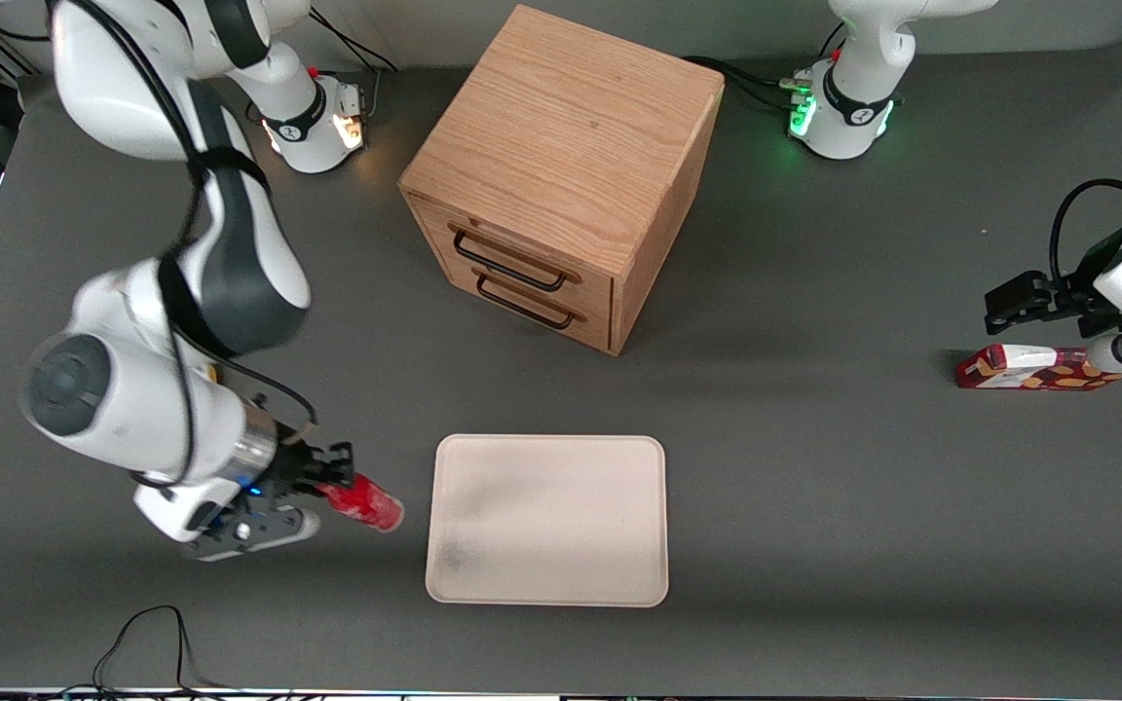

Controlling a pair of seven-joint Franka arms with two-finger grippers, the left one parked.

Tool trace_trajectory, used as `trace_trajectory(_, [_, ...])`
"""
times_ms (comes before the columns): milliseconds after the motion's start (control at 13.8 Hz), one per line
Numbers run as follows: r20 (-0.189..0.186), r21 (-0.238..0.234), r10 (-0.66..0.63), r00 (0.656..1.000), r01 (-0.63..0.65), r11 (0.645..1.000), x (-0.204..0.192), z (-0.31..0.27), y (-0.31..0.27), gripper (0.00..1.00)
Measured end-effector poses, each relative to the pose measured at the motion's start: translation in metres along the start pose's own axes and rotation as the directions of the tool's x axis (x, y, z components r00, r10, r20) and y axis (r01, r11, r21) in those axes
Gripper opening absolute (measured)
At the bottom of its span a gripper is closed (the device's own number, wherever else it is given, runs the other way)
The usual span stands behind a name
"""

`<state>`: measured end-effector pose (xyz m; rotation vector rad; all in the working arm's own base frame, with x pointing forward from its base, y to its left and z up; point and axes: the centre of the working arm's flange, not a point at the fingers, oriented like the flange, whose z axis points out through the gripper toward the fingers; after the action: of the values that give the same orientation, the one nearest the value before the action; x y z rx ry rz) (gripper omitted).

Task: Place coke bottle on tray
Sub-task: 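Carry the red bottle over the white tray and lower it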

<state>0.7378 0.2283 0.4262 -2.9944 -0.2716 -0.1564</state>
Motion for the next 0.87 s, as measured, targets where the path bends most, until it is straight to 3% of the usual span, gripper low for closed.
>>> trace_trajectory(291, [-0.062,0.027,-0.017,0.998,0.019,0.999,0.011,0.068,-0.022,0.35])
trace_trajectory(582, [-0.057,0.025,-0.025,0.998,0.027,0.999,0.011,0.087,-0.029,0.35])
trace_trajectory(873, [-0.086,0.025,-0.023,0.996,0.025,0.999,0.014,0.094,-0.028,0.35])
